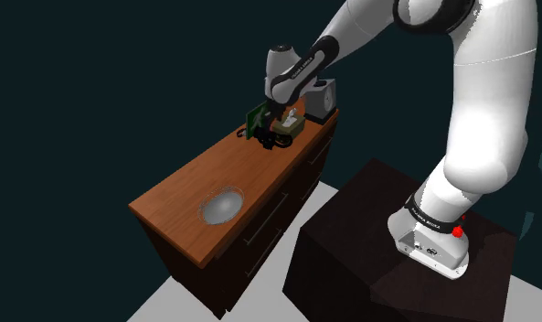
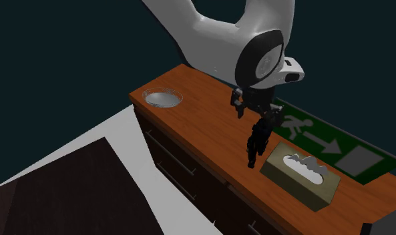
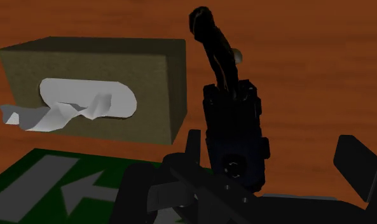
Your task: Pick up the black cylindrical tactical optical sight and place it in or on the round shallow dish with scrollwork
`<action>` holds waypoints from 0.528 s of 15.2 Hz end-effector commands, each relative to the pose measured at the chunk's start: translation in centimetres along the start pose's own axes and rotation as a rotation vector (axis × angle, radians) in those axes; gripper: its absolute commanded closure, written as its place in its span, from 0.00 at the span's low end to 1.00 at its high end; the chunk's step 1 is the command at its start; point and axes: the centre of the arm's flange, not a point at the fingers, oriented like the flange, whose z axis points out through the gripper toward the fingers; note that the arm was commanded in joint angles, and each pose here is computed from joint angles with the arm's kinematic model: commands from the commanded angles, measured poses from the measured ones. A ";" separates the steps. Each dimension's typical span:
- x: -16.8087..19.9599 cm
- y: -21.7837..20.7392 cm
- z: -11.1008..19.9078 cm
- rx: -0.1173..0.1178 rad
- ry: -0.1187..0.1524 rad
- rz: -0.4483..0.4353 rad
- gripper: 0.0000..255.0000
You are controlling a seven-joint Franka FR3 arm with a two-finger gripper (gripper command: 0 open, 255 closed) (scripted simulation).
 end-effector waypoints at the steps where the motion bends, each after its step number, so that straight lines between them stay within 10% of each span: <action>1: 1.5 0.3 2.0 -0.004 0.003 -0.003 0.00; 8: 3.4 0.6 6.6 -0.008 0.007 -0.006 0.00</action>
